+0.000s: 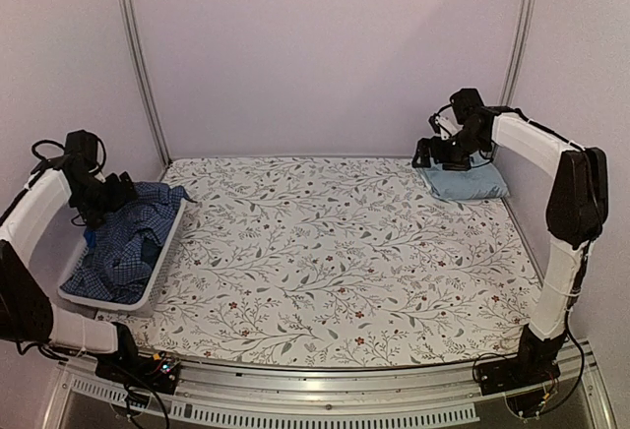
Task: Fold and stack the mixed laundry pile
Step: Pick up the crumpled shirt from the bin, then place the crumpled shirt at the center of the board.
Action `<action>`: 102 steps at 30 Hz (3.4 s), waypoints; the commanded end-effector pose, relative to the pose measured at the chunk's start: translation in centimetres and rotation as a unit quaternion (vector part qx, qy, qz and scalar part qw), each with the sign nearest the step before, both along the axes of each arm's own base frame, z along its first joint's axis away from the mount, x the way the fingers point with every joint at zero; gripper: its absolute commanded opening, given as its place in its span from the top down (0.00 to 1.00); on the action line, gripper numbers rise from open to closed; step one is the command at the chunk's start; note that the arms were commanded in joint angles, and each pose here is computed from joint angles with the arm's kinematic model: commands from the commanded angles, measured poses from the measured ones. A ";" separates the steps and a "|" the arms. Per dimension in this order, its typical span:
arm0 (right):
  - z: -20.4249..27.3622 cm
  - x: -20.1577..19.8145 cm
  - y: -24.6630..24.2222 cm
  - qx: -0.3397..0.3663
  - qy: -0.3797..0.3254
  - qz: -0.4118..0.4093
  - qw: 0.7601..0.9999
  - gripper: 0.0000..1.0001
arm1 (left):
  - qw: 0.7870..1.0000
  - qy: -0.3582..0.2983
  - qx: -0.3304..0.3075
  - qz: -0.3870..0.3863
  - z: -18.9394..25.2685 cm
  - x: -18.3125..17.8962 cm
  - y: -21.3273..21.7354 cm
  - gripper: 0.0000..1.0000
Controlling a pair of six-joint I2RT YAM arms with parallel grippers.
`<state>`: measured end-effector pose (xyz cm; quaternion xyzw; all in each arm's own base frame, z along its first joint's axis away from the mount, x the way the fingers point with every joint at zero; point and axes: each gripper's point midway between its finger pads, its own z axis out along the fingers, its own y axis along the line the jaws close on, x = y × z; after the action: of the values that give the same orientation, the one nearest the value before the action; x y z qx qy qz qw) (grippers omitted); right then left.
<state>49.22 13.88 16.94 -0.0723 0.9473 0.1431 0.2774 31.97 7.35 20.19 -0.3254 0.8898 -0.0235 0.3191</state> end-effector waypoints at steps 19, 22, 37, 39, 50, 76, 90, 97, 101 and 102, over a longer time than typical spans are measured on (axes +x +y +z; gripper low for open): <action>2.1 -4.6 2.3 0.029 0.006 0.020 0.999 0.01 | 0.975 -0.173 -0.115 -0.075 6.1 2.4 -2.1 1.00; 2.5 -4.6 2.5 0.034 0.005 0.024 0.999 0.01 | 0.959 -0.229 -0.124 -0.111 11.1 4.0 -3.4 1.00; 4.3 -3.7 3.9 0.076 -0.012 0.032 0.997 0.01 | 0.711 -0.446 -0.166 -0.518 35.9 4.1 -31.4 1.00; 4.5 -3.6 4.0 0.078 -0.013 0.031 0.996 0.01 | 0.663 -0.457 -0.182 -0.565 37.6 3.0 -35.5 1.00; 4.0 -4.1 3.6 0.075 -0.010 0.027 0.997 0.01 | 0.542 -0.476 -0.265 -0.639 39.2 -1.4 -41.1 1.00; 3.8 -4.7 0.9 0.140 -0.012 0.021 0.990 0.01 | 0.371 -0.378 -0.386 -0.755 29.7 -8.2 -61.6 1.00; 6.1 -6.5 4.7 0.164 -0.006 0.125 0.978 0.01 | 0.763 -0.154 -0.068 -0.624 10.0 2.0 -45.6 0.00; 4.3 -9.6 9.7 0.148 0.022 0.195 0.969 0.01 | 0.829 0.023 0.064 -0.556 0.6 -2.1 -30.5 0.00; 2.8 -10.6 11.6 0.149 0.042 0.217 0.964 0.01 | 0.828 0.132 0.122 -0.530 -4.4 -4.9 -25.9 0.00; 2.6 -10.7 11.9 0.146 0.044 0.221 0.963 0.01 | 0.829 0.142 0.140 -0.522 -4.7 -4.9 -25.1 0.00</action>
<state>39.37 24.60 21.26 -0.2142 0.8867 0.3382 0.2312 29.46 -23.23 21.97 0.2248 0.9213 -0.1641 0.2716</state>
